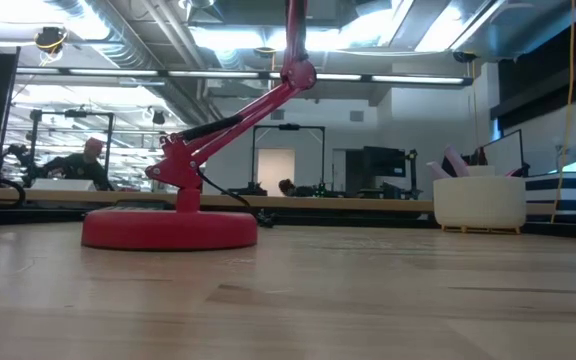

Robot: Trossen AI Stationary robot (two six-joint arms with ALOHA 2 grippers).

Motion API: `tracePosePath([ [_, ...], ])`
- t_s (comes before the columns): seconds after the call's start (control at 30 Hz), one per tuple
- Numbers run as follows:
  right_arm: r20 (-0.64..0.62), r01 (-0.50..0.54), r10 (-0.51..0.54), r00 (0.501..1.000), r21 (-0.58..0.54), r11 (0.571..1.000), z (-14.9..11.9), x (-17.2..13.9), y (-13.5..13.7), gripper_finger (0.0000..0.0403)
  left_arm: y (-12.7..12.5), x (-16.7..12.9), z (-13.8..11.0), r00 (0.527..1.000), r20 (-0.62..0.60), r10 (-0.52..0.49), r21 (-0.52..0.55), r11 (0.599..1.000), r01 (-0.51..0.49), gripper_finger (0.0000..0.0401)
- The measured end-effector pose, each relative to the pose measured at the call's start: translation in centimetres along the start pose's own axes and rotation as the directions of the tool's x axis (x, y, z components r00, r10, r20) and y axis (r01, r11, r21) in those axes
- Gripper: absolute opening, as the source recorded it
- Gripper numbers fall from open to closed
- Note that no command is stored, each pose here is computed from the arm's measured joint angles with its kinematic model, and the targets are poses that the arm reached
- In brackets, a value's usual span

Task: Screw lightbulb
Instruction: Remove the light bulb from the lamp

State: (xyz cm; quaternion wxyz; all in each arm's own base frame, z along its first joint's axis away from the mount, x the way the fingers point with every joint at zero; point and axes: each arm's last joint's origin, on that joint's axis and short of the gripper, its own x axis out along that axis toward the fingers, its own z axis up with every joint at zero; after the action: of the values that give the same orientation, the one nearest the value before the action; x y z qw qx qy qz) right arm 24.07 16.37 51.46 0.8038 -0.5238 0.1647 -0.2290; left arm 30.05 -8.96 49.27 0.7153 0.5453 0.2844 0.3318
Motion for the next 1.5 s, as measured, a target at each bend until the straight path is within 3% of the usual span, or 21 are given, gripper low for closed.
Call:
tracePosePath([
  [0.17,-0.011,-0.033,0.039,0.999,0.305,0.952,-1.4,-2.9,0.4,0.0257,0.0,0.0,0.0,1.000,-0.002,0.000,-0.014,1.000,0.000,0.0262],
  [0.3,-0.022,-0.150,0.188,0.982,0.518,0.842,-4.1,-3.8,1.9,0.0257,0.0,0.0,0.0,1.000,-0.002,0.000,-0.016,1.000,0.000,0.0262],
  [0.4,-0.138,-0.159,0.305,0.942,0.616,0.771,-6.6,-3.5,3.8,0.0257,0.0,0.0,0.0,1.000,-0.002,0.000,-0.018,1.000,0.000,0.0262],
  [0.47,-0.218,-0.134,0.351,0.911,0.648,0.750,-7.5,-3.0,5.9,0.0257,0.0,0.0,0.0,1.000,-0.002,0.000,-0.017,1.000,0.000,0.0262],
  [0.67,-0.364,-0.142,0.429,0.827,0.603,0.785,-10.0,-0.9,13.9,0.0257,0.0,0.0,0.0,1.000,-0.004,0.001,-0.021,1.000,-0.002,0.0262],
  [0.8,-0.441,-0.093,0.443,0.780,0.620,0.779,-12.8,0.6,19.8,0.0257,0.0,0.0,0.0,1.000,-0.005,0.002,-0.020,1.000,-0.002,0.0262],
  [1.0,-0.464,-0.070,0.520,0.717,0.695,0.716,-17.5,2.0,26.7,0.0257,0.0,0.0,0.0,1.000,-0.010,0.005,-0.007,1.000,-0.005,0.0262],
  [1.2,-0.461,-0.038,0.544,0.701,0.737,0.675,-20.6,2.5,29.5,0.0257,0.0,0.0,0.0,1.000,-0.017,0.009,0.016,1.000,-0.008,0.0262],
  [1.5,-0.447,-0.035,0.570,0.689,0.766,0.642,-21.3,2.7,30.1,0.0257,-0.1,0.0,-0.1,0.999,-0.039,0.015,0.006,1.000,-0.015,0.0304],
])
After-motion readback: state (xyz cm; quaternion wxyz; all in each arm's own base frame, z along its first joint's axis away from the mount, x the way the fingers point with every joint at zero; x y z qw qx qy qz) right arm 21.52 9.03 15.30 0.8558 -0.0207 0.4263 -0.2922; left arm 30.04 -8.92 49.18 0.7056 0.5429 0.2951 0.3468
